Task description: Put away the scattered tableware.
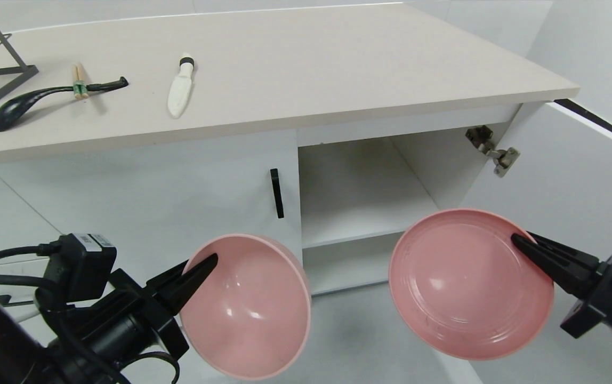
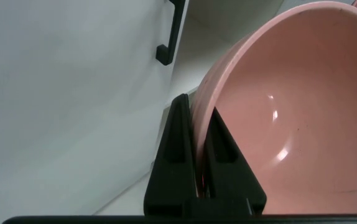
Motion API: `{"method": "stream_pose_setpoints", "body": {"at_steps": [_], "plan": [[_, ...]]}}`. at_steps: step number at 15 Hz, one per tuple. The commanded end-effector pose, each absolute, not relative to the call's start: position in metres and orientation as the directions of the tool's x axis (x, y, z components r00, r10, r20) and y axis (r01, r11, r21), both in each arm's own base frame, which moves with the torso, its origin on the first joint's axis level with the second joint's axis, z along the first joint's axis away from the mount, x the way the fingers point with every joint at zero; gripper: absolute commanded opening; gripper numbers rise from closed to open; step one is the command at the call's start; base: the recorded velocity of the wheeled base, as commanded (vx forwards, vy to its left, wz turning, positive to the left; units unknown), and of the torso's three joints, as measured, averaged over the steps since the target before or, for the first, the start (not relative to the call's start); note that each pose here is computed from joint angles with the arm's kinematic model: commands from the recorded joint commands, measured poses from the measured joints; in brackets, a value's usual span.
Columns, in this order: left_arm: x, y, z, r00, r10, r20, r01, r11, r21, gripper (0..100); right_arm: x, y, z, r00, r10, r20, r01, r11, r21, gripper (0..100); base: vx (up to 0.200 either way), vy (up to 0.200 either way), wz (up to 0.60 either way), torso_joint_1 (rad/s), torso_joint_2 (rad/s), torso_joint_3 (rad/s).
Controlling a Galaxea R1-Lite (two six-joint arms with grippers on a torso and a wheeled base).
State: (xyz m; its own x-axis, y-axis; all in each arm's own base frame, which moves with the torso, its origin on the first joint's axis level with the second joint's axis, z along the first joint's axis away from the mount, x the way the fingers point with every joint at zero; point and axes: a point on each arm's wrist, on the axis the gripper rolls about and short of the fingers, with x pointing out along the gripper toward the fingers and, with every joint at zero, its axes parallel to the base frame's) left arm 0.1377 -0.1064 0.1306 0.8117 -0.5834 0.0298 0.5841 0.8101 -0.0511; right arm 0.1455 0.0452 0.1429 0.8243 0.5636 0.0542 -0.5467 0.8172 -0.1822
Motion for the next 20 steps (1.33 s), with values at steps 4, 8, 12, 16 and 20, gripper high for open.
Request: {"method": "stream_pose_setpoints", "body": {"at_steps": [4,8,12,16,20], "plan": [[0.1381,-0.1067,0.1307,0.811,-0.584,0.031,0.585,0.809,-0.05,0,0.1456,0.0451,0.1426,0.825,0.563,0.052,-0.54,0.812,-0.222,0,0.0,0.0,0.0,0.0,0.0,0.0],[0.1381,-0.1066,0.1307,0.812,-0.583,0.031,0.584,0.81,-0.05,0,0.1467,0.0454,0.1416,0.825,0.563,0.046,-0.541,0.812,-0.219,0,0.0,0.0,0.0,-0.323,0.04,-0.278],[0.1379,-0.1065,0.1304,0.812,-0.583,0.029,0.584,0.81,-0.052,0,0.1466,0.0454,0.1423,0.825,0.563,0.053,-0.54,0.813,-0.218,0,0.0,0.0,0.0,-0.587,0.04,-0.516],[0.1376,-0.1062,0.131,0.812,-0.583,0.032,0.584,0.81,-0.052,0,0.1466,0.0454,0.1422,0.825,0.563,0.052,-0.541,0.813,-0.218,0,0.0,0.0,0.0,-0.156,0.14,-0.054],[0.1378,-0.106,0.131,0.813,-0.582,0.032,0.583,0.811,-0.052,0,0.1469,0.0454,0.1416,0.825,0.563,0.048,-0.542,0.812,-0.216,0,0.0,0.0,0.0,-0.111,0.28,0.101]]}}
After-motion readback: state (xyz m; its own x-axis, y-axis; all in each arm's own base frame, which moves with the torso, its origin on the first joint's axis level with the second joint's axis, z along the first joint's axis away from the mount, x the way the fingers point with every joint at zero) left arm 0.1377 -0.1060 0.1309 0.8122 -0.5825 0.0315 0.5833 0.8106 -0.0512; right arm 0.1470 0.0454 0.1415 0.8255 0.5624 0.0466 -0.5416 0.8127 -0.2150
